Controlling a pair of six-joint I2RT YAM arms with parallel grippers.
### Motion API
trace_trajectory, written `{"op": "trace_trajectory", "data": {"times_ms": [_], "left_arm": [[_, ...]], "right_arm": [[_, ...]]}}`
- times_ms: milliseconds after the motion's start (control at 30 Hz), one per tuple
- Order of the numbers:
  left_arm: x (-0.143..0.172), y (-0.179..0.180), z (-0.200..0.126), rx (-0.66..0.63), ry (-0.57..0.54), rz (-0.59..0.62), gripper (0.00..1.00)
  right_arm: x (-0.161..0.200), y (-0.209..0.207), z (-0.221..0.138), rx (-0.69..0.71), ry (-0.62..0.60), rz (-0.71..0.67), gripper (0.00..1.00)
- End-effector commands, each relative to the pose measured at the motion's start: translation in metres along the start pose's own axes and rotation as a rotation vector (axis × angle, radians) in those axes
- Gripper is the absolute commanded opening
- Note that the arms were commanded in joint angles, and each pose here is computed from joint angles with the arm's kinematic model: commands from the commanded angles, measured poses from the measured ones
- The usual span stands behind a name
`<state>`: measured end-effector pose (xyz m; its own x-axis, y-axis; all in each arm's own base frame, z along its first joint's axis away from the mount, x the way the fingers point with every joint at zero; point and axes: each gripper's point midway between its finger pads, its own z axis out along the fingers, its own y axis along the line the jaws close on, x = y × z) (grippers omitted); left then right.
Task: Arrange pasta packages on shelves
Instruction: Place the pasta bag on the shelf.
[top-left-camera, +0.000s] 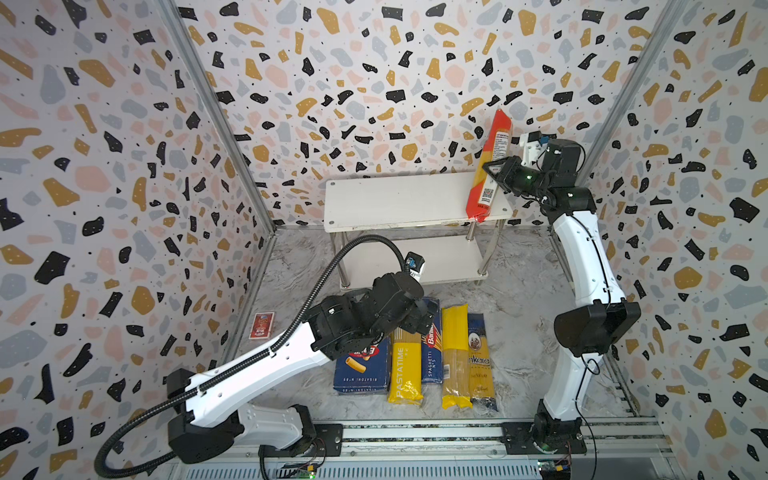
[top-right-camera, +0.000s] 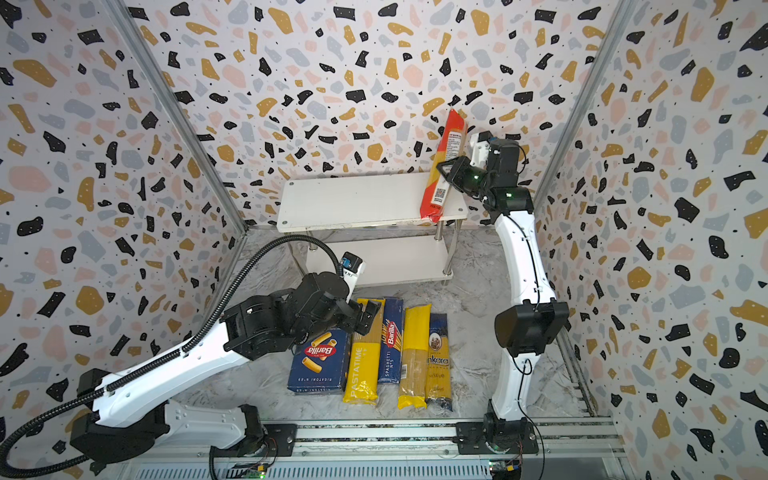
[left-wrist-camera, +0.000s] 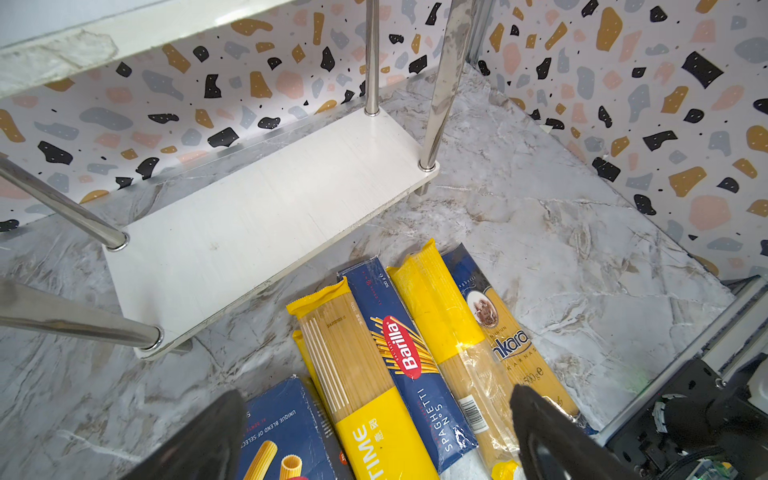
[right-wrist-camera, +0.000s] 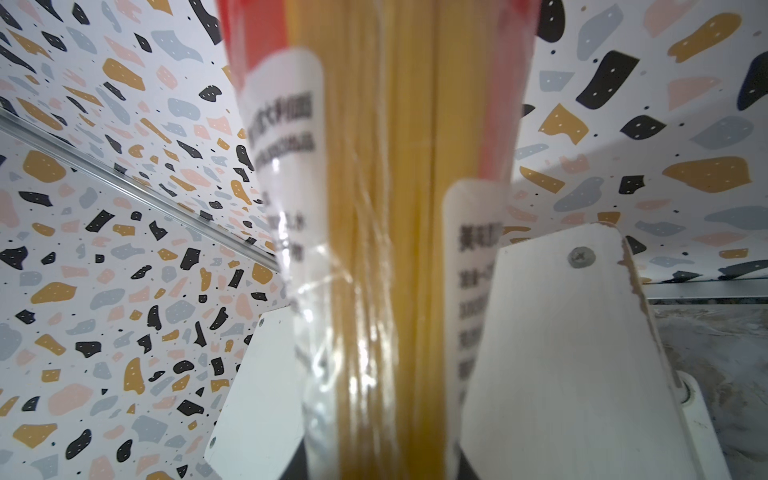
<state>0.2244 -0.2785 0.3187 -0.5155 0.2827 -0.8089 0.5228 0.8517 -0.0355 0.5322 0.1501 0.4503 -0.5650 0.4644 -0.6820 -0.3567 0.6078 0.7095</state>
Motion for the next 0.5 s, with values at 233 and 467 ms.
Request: {"op": "trace_trajectory", "data": {"times_ms": [233, 467], "left_arm": [[0.000, 0.003, -0.001, 0.012, -0.019, -0.038, 1.00], [0.006, 0.003, 0.001, 0.016, -0.013, -0.048, 1.00]], "right_arm": [[-0.001, 0.012, 0.002, -0.078, 0.004, -0.098, 0.23], [0.032, 0.000, 0.027, -0.054, 0.100, -0.082, 0.30]]}}
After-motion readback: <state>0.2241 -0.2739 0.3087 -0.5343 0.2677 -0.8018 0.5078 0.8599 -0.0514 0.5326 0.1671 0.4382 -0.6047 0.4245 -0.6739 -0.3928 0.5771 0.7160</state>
